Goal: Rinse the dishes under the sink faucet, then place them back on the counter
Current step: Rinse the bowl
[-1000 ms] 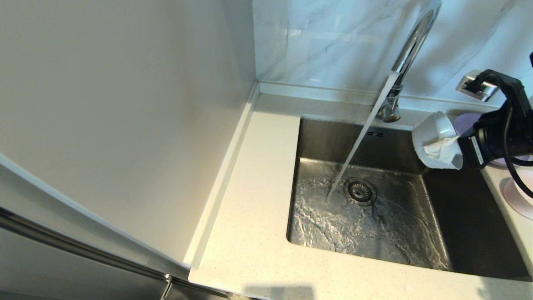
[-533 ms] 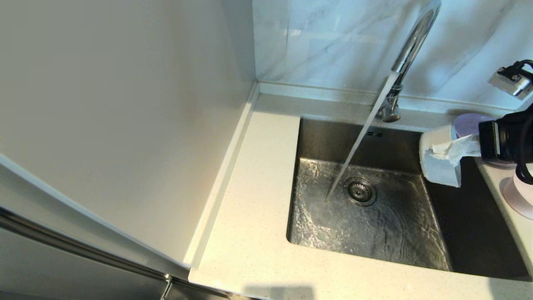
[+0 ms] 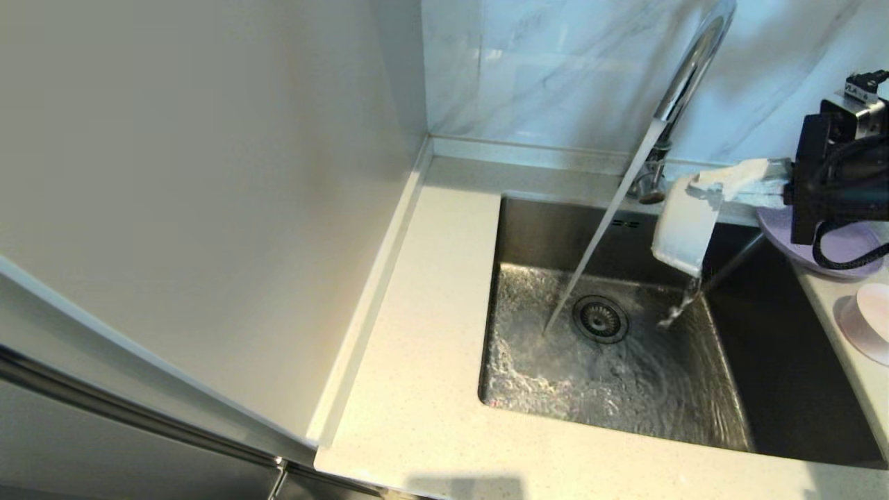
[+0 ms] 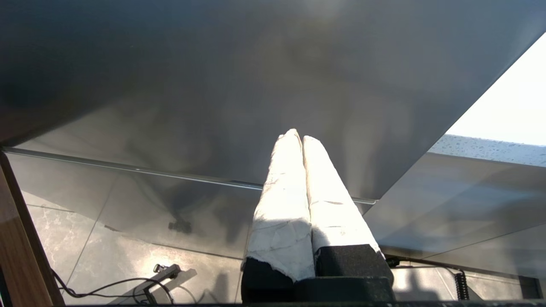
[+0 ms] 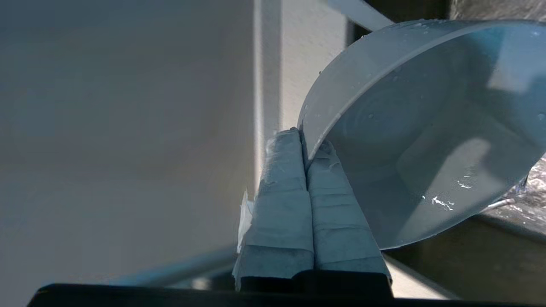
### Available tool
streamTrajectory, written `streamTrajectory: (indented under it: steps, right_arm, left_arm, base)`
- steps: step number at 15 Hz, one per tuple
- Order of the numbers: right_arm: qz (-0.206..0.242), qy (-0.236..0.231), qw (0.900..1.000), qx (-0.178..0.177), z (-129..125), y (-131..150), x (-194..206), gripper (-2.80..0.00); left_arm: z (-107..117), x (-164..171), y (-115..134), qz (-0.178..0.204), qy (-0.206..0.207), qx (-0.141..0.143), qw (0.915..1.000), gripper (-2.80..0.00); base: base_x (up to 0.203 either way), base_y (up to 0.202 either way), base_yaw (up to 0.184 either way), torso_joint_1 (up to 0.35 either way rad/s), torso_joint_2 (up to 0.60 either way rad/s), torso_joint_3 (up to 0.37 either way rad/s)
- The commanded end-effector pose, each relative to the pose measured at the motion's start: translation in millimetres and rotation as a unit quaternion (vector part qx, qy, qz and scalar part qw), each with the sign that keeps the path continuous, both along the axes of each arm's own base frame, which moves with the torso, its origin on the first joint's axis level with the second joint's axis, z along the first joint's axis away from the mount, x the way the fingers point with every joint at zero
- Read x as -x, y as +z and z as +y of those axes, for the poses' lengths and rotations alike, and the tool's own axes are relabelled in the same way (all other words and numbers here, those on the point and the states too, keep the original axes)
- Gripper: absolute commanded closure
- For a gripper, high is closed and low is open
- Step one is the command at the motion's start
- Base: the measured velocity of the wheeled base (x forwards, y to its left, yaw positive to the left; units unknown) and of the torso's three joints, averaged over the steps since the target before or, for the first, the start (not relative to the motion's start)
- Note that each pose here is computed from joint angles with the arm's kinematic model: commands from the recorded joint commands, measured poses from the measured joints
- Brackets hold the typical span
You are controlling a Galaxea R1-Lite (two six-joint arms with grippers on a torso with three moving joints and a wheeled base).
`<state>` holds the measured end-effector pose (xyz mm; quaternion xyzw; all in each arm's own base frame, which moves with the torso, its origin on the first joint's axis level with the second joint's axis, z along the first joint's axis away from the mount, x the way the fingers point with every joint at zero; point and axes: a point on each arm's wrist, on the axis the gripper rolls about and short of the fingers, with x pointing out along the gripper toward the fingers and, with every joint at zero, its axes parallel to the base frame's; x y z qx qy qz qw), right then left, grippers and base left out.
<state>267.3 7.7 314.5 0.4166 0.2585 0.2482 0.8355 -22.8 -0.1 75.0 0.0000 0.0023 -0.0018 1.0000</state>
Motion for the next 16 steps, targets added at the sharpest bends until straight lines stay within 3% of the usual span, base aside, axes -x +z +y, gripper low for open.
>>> streamTrajectory:
  steps: [1, 3, 7, 10, 16]
  right_arm:
    - [0.029, -0.021, 0.996, -0.086, -1, -4, -9, 0.00]
    - [0.023, -0.033, 0.991, -0.127, -7, -7, -12, 0.00]
    - [0.018, -0.029, 0.990, -0.135, -8, -12, -14, 0.00]
    - [0.021, -0.014, 0.991, -0.131, -1, -16, -19, 0.00]
    - [0.004, 0.010, 0.997, -0.083, 10, -31, -36, 0.00]
  left_arm:
    - [0, 0, 0, 0.000, 0.000, 0.000, 1.0000, 0.00]
    - [0, 0, 0, 0.000, 0.000, 0.000, 1.0000, 0.00]
    - [0, 0, 0, 0.000, 0.000, 0.000, 1.0000, 0.00]
    - [0, 0, 0, 0.000, 0.000, 0.000, 1.0000, 0.00]
    - [0, 0, 0, 0.000, 0.000, 0.000, 1.0000, 0.00]
  base:
    - [0.000, 0.000, 0.000, 0.000, 0.00, 0.000]
    - [0.000, 0.000, 0.000, 0.000, 0.00, 0.000]
    - [0.000, 0.000, 0.000, 0.000, 0.00, 0.000]
    - [0.000, 0.000, 0.000, 0.000, 0.00, 0.000]
    - [0.000, 0.000, 0.000, 0.000, 0.00, 0.000]
